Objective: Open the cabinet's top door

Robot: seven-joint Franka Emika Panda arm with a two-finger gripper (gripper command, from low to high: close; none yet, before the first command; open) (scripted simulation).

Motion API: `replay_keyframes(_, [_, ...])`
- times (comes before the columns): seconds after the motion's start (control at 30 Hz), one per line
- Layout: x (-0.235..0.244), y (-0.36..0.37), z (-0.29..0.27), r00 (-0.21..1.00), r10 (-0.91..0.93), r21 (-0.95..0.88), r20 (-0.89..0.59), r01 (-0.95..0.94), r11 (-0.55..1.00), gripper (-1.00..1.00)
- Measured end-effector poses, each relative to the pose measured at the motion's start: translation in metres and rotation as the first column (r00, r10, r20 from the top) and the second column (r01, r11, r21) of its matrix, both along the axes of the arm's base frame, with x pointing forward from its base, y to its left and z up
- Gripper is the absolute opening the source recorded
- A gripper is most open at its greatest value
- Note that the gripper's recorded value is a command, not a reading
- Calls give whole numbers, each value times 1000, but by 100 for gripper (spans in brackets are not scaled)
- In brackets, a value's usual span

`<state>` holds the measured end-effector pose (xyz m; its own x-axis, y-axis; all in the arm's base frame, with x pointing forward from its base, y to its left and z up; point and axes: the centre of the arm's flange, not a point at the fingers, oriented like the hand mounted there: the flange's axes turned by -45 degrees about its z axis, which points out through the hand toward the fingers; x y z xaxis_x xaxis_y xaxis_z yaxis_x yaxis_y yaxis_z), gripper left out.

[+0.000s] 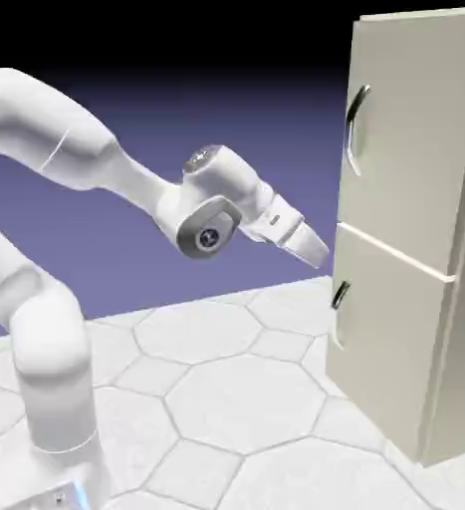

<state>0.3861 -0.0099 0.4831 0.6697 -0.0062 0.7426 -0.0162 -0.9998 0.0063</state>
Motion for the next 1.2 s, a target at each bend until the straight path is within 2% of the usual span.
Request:
replay_keyframes(0.3, [-24,-31,75,979,-152,91,137,140,986,0])
replay_keyframes(0.63, [-55,-27,136,925,-238,169,297,194,966,0])
replay_keyframes(0.93, [-64,4,166,865,-239,183,441,174,968,0])
replay_keyframes(1.2, [-46,41,168,812,-186,141,553,129,982,0])
